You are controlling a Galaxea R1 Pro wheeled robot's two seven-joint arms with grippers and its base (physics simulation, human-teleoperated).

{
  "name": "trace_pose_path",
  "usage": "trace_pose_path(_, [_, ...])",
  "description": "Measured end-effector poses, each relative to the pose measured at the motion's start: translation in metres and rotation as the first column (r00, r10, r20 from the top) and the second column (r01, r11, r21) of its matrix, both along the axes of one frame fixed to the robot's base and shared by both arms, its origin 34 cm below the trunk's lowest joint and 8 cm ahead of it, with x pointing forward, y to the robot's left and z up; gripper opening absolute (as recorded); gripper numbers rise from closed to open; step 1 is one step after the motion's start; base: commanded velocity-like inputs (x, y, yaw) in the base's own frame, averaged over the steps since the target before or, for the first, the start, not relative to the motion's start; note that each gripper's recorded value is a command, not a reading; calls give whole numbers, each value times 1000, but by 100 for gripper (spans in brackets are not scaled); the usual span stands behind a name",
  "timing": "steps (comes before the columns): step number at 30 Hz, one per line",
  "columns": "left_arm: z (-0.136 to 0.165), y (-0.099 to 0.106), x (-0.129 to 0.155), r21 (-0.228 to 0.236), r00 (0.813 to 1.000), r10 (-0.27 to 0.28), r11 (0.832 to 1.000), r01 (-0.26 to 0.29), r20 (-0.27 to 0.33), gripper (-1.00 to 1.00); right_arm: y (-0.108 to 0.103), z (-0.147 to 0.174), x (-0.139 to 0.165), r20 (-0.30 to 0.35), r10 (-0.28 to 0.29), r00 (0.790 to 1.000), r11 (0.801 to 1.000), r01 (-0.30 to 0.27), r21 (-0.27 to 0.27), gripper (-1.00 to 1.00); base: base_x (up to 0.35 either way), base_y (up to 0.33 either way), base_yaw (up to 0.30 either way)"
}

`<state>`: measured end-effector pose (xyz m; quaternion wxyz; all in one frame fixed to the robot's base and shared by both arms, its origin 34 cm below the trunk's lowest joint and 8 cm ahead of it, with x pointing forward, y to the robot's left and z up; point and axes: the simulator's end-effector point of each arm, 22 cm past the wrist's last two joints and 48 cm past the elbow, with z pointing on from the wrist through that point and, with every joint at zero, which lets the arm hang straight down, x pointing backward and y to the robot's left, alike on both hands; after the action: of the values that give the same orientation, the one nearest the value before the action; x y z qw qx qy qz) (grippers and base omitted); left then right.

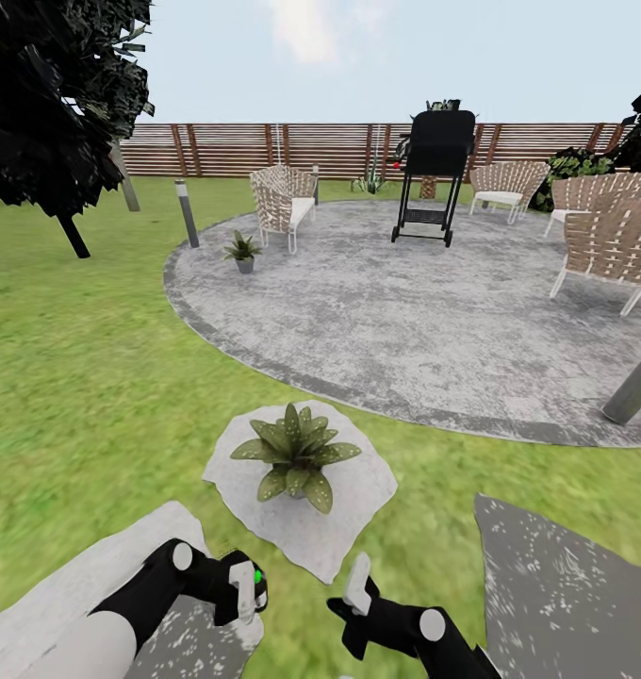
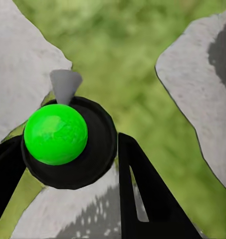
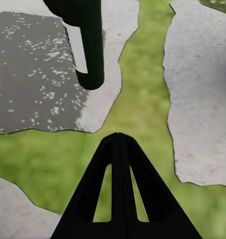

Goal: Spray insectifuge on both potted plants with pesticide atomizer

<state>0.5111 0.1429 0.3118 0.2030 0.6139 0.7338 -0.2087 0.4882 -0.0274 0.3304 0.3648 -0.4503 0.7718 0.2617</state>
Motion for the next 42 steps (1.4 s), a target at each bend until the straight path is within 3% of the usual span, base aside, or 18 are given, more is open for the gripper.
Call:
trace_pose_path(2, [0,-9,-8,-14,998,-57,998,57,13,-100,1,1,1,2,0,1000,1000,0,1,-100,0,0,0])
trace_pose_path(4, [0,-16,-10,-22,997,-78,997,78,17,-100,4,2,1,2,1,1000,1000,-1,7,-100,0,0,0])
trace_pose_path(10, [1,-21,-12,-27,996,-89,996,90,19,-100,18,7,0,3,5,1000,1000,-5,28,-100,0,0,0])
trace_pose_path(14, [-1,-20,-8,-11,995,-90,996,90,35,-100,30,17,-2,2,42,999,998,-43,55,-100,0,0,0])
trace_pose_path(18, [-5,-13,-9,26,993,-111,994,110,42,-100,31,23,3,16,46,999,997,-47,59,-100,0,0,0])
trace_pose_path(24, [-5,-15,-9,23,993,-114,993,113,44,-100,31,23,3,16,47,999,997,-48,59,-100,0,0,0])
trace_pose_path(36, [2,-66,-19,-23,983,-175,984,176,47,-100,31,23,3,17,47,999,997,-48,59,-100,0,0,0])
trace_pose_path(42, [1,-73,-26,-18,976,-214,977,215,44,-100,31,23,3,18,46,999,997,-47,60,-100,0,0,0])
